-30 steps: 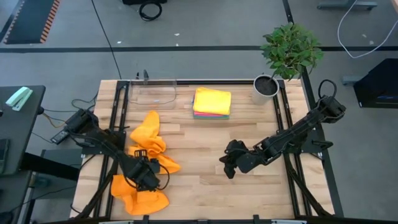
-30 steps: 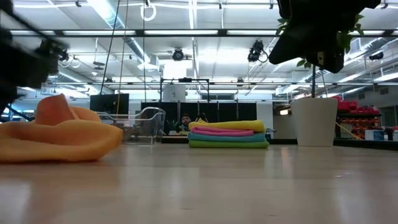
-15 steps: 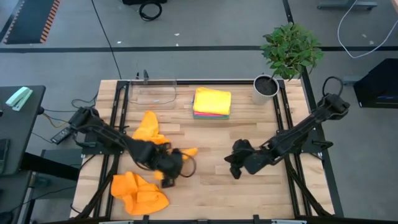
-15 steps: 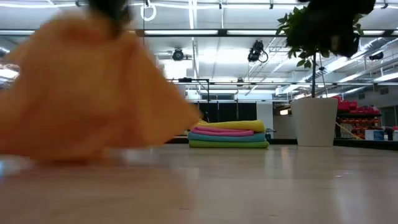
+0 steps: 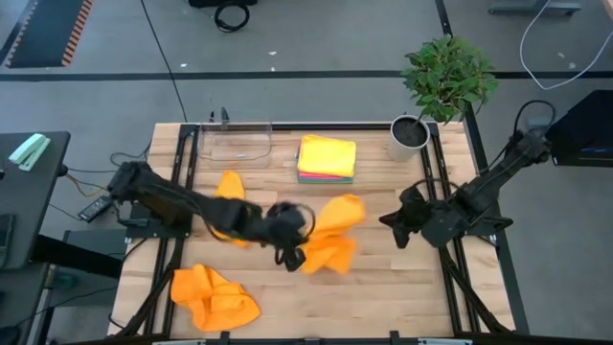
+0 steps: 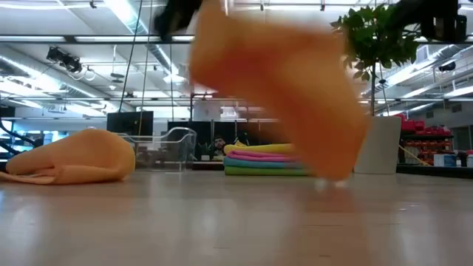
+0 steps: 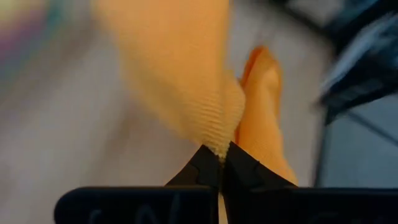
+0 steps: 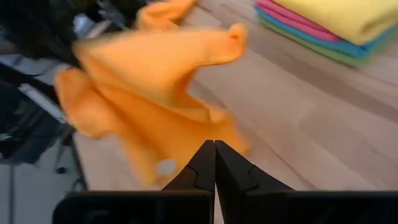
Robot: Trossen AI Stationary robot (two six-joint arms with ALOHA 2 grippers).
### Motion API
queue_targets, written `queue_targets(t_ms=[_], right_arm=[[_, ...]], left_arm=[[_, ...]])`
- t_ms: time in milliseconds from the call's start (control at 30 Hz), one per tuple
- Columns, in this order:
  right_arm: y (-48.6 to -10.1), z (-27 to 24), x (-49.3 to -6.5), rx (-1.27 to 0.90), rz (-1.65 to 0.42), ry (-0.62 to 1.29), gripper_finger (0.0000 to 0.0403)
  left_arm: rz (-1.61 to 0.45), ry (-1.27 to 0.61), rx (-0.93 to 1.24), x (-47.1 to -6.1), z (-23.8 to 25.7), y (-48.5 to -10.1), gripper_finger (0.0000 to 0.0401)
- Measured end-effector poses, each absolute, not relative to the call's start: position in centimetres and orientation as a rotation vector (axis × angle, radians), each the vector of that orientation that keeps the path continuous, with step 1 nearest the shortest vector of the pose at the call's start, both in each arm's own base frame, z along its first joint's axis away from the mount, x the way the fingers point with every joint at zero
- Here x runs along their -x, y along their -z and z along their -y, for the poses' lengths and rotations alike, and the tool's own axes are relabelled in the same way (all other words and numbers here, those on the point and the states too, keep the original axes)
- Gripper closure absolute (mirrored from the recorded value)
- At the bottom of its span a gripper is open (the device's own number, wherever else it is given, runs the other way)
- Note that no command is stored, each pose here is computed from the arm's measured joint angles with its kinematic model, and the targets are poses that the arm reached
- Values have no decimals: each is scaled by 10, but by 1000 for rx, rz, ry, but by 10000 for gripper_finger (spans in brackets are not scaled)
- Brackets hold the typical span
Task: Fold microfiber towels
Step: Fold the middle orange towel
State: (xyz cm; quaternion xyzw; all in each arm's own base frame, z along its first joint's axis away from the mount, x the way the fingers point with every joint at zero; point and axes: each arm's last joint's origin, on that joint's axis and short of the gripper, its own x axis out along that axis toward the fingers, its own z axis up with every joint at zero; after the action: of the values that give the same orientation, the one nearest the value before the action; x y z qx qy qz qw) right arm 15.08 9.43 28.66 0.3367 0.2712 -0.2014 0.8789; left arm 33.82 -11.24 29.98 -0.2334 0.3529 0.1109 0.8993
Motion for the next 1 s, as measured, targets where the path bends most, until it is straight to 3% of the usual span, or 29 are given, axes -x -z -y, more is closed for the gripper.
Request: queue_targets(t_ms=[167, 300, 433, 567, 667, 800, 1000], right_arm=[[-251, -103, -162, -684, -630, 476, 393], [-222, -116, -178, -746, -612, 422, 393], [-209, -130, -203, -748, -567, 301, 378], [-199, -134, -231, -664, -606, 237, 338], [-190, -123, -246, -618, -678, 286, 296], [-176, -80, -256, -733, -756, 499, 246], [-159, -42, -270, -805, -798, 571, 218]], left_arm=[[-869, -264, 930, -313, 94, -171, 390], [-789, -155, 1148, -293, 78, -141, 331], [-743, -59, 1188, -280, 71, -145, 261], [-672, -40, 1121, -272, 63, -168, 224], [-693, -81, 1056, -263, 60, -183, 224], [-755, -205, 934, -249, 59, -202, 244], [-685, -286, 734, -260, 61, -220, 277]])
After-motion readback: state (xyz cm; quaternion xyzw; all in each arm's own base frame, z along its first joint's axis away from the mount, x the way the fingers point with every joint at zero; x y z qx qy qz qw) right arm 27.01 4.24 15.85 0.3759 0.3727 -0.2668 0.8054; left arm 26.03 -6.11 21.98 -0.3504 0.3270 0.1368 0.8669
